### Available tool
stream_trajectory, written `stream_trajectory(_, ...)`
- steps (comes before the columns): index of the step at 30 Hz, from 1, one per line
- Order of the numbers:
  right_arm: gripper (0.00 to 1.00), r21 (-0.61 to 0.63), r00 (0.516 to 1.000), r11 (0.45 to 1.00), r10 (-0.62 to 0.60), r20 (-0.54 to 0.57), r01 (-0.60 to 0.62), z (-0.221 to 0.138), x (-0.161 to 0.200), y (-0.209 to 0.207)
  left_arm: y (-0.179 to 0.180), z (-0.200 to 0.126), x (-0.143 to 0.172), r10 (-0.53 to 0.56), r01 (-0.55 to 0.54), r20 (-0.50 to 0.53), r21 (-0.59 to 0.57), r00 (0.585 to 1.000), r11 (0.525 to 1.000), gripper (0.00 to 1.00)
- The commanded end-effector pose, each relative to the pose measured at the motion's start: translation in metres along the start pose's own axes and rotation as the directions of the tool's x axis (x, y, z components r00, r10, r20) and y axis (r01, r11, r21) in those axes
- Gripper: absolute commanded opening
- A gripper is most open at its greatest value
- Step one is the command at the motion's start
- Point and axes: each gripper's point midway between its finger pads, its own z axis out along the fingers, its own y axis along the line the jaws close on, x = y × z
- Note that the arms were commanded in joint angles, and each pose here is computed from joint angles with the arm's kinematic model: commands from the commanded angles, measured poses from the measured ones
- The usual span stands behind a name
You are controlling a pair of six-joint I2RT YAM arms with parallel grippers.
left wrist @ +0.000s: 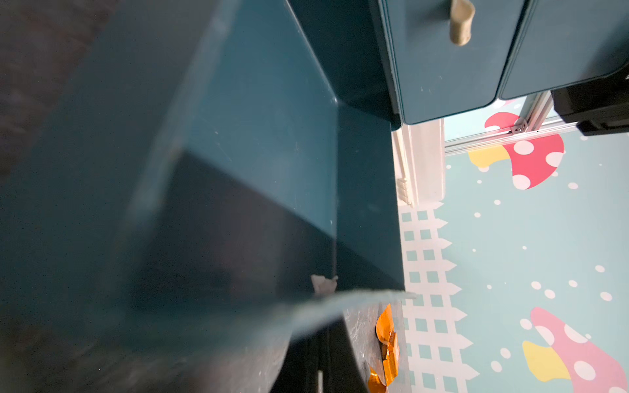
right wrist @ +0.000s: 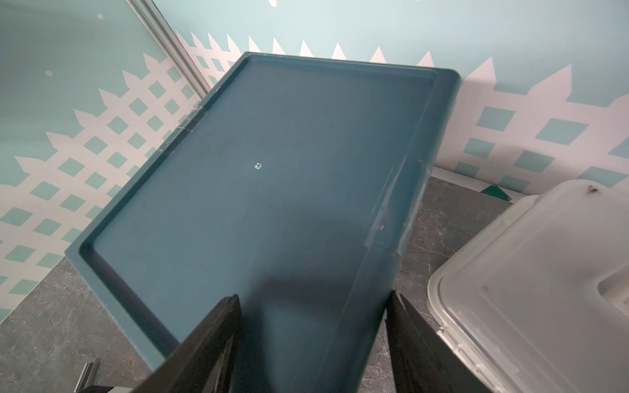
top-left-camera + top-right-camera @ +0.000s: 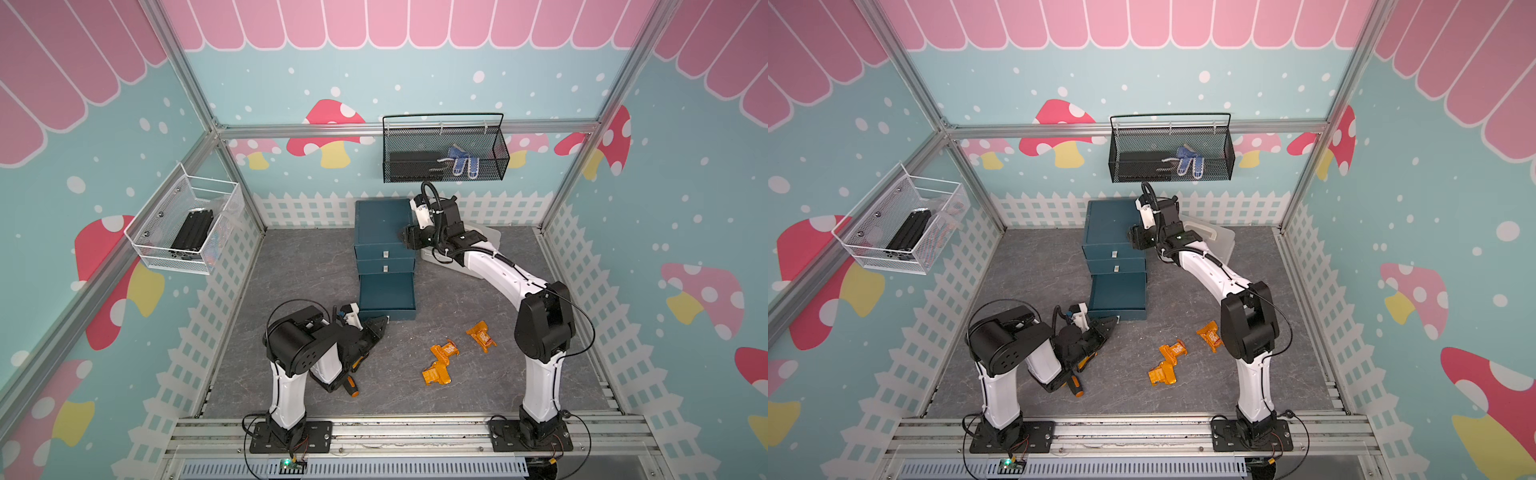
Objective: Place the cookies into the drawer by color
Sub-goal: Open the drawer in the storage box.
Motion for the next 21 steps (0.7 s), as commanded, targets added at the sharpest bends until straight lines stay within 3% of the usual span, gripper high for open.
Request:
stream_trajectory(1, 0.69, -0.003, 0.996, 1.000, -0.007, -0.086, 0.006, 0.005, 0.023, 0.000, 0.016, -0.007, 0.005, -0.012, 0.012, -0.003, -0.053, 1.000, 0.999, 0.00)
stream_trajectory(8, 0.69, 0.003, 0.996, 1.000, -0.010, -0.086, 0.010, 0.003, 0.023, 0.000, 0.015, -0.003, 0.014, 0.001, -0.003, -0.037, -0.046, 0.999, 0.999, 0.02)
stream_trajectory(11, 0.69, 0.002, 0.997, 1.000, -0.009, -0.082, 0.009, 0.002, 0.023, 0.000, 0.010, -0.005, 0.013, 0.014, -0.015, -0.036, -0.032, 0.999, 0.999, 0.17)
stream_trajectory(17, 0.70, 0.000, 0.997, 1.000, -0.010, -0.080, 0.010, 0.002, 0.022, 0.001, 0.004, -0.003, 0.015, 0.015, -0.016, -0.052, -0.011, 0.999, 1.000, 0.25)
stream_trajectory(21, 0.70, -0.003, 0.997, 1.000, -0.009, -0.077, 0.009, 0.000, 0.021, 0.002, -0.002, -0.008, 0.010, 0.040, -0.040, -0.033, 0.003, 0.999, 0.999, 0.48)
